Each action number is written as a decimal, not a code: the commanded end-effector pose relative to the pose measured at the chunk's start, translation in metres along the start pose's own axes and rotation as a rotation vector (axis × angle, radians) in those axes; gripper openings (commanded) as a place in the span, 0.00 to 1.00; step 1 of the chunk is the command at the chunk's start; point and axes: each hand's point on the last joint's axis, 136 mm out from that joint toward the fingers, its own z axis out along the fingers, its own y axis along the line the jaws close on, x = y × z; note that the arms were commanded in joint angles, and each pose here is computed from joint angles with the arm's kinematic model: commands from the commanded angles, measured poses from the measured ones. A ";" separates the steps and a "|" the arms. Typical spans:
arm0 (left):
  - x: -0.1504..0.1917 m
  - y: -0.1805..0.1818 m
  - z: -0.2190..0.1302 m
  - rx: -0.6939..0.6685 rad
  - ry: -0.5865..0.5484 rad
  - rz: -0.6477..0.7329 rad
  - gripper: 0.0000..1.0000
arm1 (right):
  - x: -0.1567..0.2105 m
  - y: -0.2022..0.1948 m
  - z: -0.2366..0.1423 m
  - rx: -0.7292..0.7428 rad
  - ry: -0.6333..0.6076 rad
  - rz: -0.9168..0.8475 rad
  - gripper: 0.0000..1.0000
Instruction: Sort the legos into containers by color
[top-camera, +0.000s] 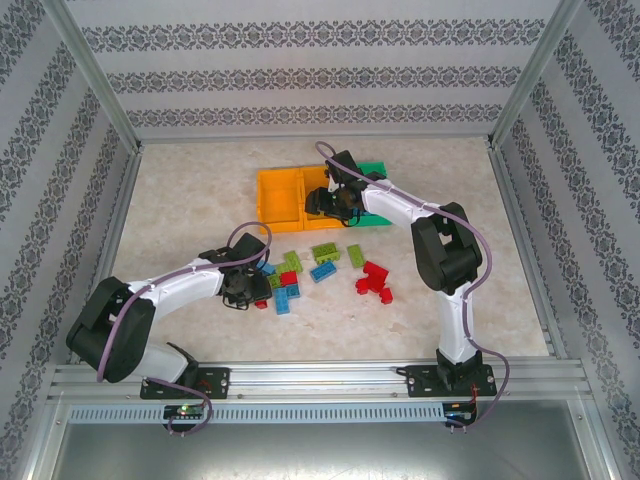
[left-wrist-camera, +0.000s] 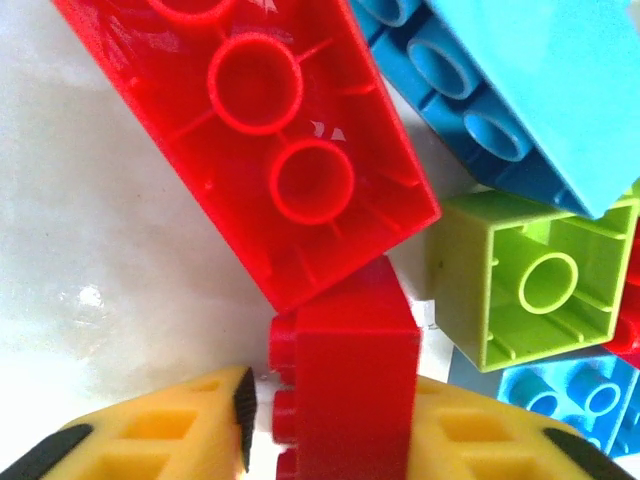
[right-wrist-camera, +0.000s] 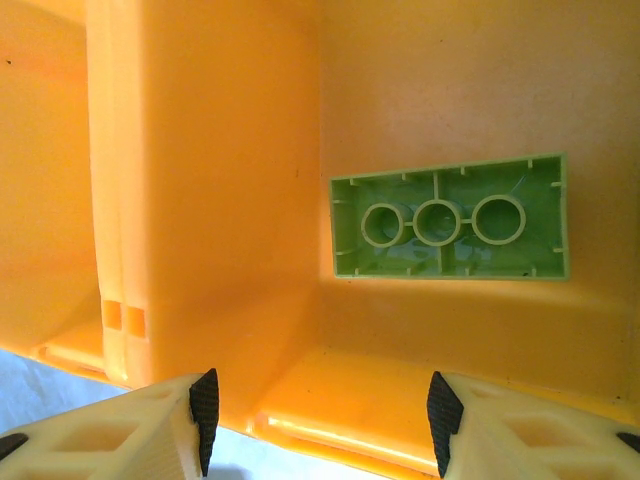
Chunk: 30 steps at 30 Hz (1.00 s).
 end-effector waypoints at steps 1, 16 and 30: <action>-0.007 -0.009 -0.004 0.012 -0.023 0.019 0.30 | -0.006 -0.006 -0.012 0.018 -0.028 0.013 0.60; -0.039 -0.035 -0.074 0.040 -0.148 0.144 0.20 | -0.012 0.022 -0.045 -0.091 -0.105 -0.039 0.60; -0.178 -0.116 -0.094 0.144 -0.299 0.277 0.21 | 0.054 -0.016 -0.074 0.016 -0.112 -0.121 0.63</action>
